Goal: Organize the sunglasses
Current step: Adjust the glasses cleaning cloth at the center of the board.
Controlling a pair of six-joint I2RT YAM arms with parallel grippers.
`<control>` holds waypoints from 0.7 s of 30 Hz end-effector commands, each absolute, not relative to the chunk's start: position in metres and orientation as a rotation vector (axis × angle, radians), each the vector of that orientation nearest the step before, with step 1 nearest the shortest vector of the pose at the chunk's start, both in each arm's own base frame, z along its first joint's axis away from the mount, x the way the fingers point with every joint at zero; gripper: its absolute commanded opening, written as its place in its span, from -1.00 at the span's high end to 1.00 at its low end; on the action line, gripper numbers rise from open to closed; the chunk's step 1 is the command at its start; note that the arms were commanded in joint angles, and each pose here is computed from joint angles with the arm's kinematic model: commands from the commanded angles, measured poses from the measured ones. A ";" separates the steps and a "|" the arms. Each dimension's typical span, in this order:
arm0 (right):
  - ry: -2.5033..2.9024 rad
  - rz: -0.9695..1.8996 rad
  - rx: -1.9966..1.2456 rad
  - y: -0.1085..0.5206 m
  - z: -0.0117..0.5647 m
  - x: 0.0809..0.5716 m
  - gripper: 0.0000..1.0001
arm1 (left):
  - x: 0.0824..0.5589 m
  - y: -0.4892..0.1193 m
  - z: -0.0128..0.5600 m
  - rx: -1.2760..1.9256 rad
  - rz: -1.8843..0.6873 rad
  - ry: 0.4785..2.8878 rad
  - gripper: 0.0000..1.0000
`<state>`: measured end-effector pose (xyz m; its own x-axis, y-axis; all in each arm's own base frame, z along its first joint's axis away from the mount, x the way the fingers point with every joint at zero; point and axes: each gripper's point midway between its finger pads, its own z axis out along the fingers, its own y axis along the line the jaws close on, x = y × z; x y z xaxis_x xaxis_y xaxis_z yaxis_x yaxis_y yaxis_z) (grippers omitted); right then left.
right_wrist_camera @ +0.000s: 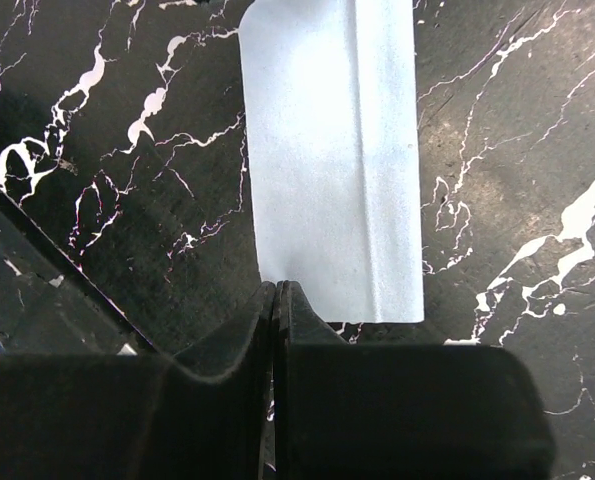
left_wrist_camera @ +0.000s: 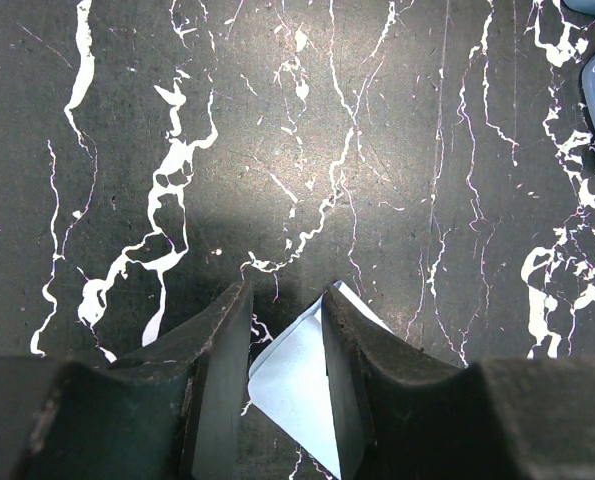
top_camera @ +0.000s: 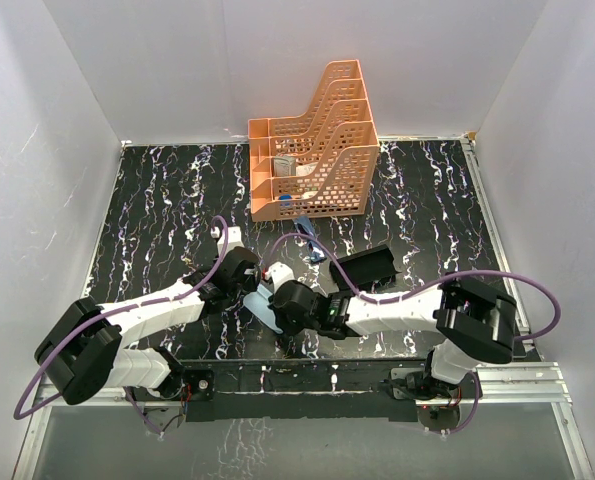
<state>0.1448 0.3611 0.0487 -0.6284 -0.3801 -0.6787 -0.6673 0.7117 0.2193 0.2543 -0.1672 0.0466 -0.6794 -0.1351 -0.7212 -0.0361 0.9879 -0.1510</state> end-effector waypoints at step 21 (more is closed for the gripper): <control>2.303 0.737 -0.778 0.389 0.037 0.139 1.00 | 0.253 -0.163 0.051 -0.134 -0.152 2.301 0.34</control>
<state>0.1347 0.3739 0.0281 -0.6710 -0.3773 -0.6382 -0.6616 0.6932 0.2858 0.2542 -0.1670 0.0464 -0.6798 -0.1353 -0.7208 -0.0370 0.9879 -0.1506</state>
